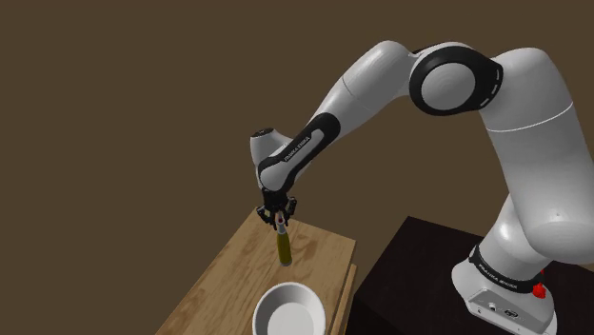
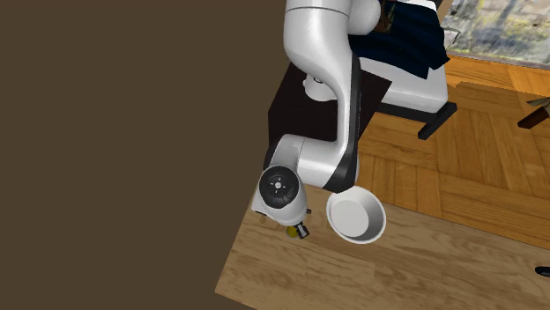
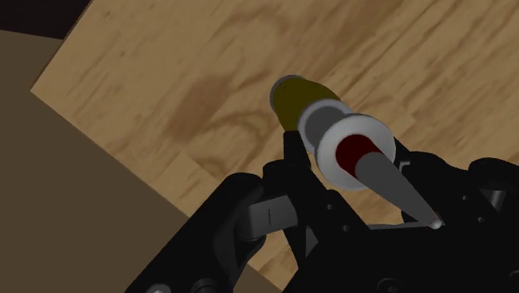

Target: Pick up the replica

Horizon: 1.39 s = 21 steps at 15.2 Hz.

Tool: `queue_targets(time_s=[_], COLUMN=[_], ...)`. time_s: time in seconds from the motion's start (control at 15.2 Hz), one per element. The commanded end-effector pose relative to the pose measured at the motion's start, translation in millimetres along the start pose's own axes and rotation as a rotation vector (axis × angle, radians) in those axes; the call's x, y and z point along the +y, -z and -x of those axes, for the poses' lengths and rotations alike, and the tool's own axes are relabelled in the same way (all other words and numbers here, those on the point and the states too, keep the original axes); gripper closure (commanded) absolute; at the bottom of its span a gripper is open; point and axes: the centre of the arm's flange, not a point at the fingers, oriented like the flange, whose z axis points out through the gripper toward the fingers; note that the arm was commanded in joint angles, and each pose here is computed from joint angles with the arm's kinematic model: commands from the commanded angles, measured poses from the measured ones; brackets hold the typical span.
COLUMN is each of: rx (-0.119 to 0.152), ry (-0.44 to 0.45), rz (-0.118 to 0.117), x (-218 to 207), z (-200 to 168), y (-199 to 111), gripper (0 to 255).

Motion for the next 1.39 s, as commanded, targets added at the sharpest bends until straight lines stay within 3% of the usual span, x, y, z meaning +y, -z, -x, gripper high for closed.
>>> queue_targets(time_s=[0.0, 0.4, 1.32], rx=[0.0, 0.0, 0.0], ry=[0.0, 0.0, 0.0], rz=[0.0, 0.0, 0.0], x=[0, 0, 1], z=[0, 0, 14], y=[0, 0, 73], gripper=[255, 255, 255])
